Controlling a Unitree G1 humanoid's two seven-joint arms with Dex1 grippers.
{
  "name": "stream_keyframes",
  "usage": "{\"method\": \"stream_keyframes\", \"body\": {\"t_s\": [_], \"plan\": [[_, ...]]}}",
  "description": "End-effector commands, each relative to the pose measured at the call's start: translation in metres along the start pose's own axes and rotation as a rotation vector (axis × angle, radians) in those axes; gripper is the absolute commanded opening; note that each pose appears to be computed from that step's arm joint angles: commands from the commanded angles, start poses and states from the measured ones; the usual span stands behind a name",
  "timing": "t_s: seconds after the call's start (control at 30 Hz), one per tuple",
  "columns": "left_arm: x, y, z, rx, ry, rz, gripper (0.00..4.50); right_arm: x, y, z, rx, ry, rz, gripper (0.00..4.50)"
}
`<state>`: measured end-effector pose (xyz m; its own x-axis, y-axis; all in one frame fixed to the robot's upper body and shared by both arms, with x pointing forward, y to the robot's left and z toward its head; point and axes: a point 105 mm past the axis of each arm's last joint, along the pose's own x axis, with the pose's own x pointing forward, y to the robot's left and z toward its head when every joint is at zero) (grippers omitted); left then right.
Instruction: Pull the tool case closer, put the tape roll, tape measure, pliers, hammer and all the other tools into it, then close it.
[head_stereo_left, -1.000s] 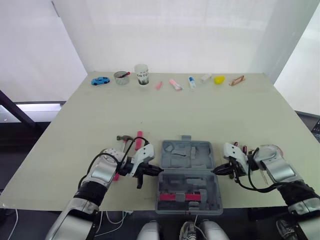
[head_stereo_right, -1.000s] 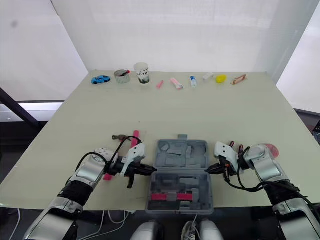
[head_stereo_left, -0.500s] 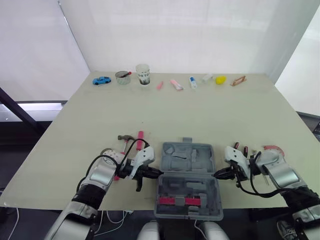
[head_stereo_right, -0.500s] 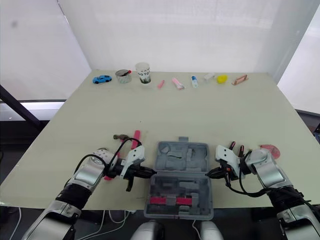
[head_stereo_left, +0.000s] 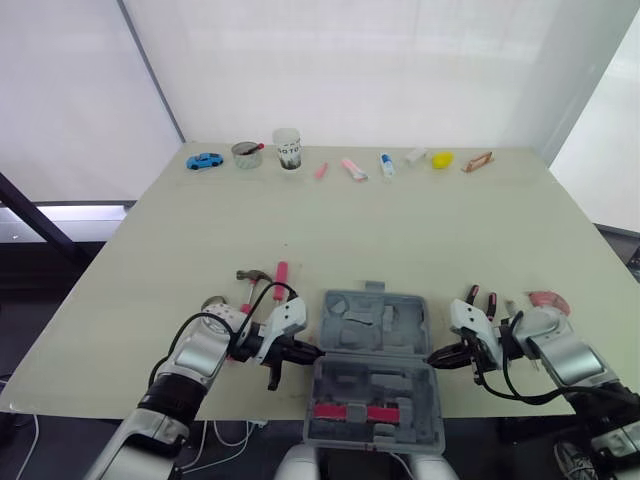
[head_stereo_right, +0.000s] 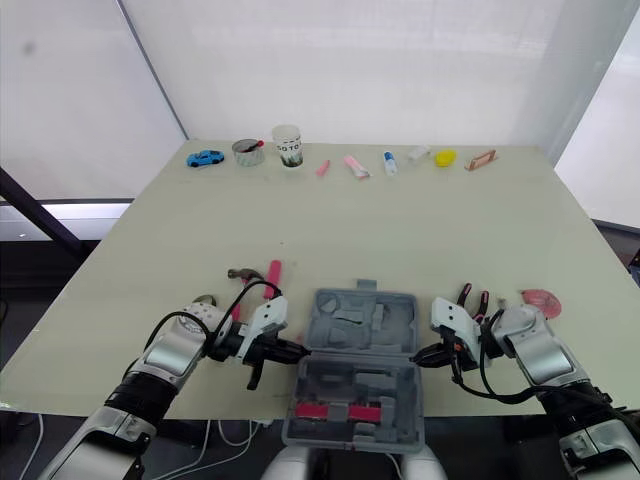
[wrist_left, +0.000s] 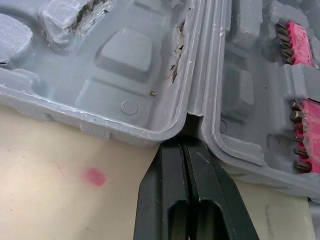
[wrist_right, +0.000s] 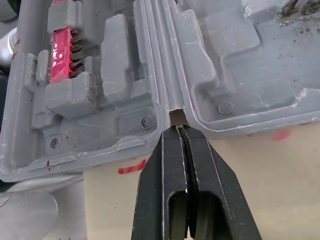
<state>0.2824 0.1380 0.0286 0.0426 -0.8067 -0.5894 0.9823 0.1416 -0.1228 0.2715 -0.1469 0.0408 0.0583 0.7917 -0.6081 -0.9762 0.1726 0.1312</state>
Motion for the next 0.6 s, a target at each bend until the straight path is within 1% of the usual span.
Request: {"method": "stream_keyframes", "body": {"t_s": [0.03,0.2,0.6], "plan": [[0.0205,-0.0170,0.0095,0.037,-0.027,-0.102,0.03,0.0027,0.0083,0.0177,-0.058,-0.055,0.045,0.00],[0.0229,-0.0214,0.0090,0.037,-0.027,-0.117,0.03,0.0005,0.0085,0.0157,-0.050,-0.053,0.038,0.00],[0.0168,-0.0187,0.0054,0.029,-0.011,-0.104,0.03,0.0094,0.0138,0.0176,-0.045,-0.064,0.064,0.00]]}}
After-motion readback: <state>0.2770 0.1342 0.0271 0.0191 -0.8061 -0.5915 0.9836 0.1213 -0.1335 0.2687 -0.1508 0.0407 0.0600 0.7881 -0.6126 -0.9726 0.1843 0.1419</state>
